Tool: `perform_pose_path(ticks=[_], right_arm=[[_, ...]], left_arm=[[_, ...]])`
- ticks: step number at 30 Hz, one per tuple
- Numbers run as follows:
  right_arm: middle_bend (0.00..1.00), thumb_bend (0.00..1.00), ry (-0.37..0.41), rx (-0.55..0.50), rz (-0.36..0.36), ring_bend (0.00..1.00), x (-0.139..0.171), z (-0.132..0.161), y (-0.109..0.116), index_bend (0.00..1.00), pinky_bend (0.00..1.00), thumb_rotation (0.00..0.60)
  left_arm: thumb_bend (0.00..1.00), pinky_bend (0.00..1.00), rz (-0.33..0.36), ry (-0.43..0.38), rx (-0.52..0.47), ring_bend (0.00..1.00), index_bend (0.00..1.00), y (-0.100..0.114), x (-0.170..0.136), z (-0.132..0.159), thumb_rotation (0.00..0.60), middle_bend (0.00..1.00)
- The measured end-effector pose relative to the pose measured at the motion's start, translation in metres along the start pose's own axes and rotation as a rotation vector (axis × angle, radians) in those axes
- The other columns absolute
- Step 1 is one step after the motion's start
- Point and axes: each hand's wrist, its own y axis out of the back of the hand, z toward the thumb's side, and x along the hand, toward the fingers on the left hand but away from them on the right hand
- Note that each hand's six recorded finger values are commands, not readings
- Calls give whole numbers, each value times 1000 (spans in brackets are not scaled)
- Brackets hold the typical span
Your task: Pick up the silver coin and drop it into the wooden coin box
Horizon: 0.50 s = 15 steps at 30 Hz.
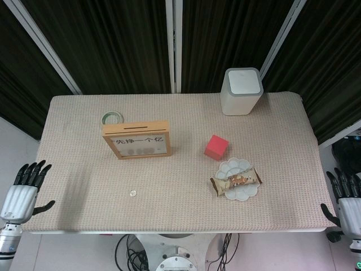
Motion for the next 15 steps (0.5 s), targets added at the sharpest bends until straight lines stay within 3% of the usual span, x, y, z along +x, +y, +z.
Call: perform_pose_path(ticks=[15], right_arm=[[0, 219, -7, -14, 9, 0, -3, -3, -3, 0, 0, 600]], left_arm=[[130, 7, -24, -57, -46, 0, 74, -2, -5, 13, 600, 0]])
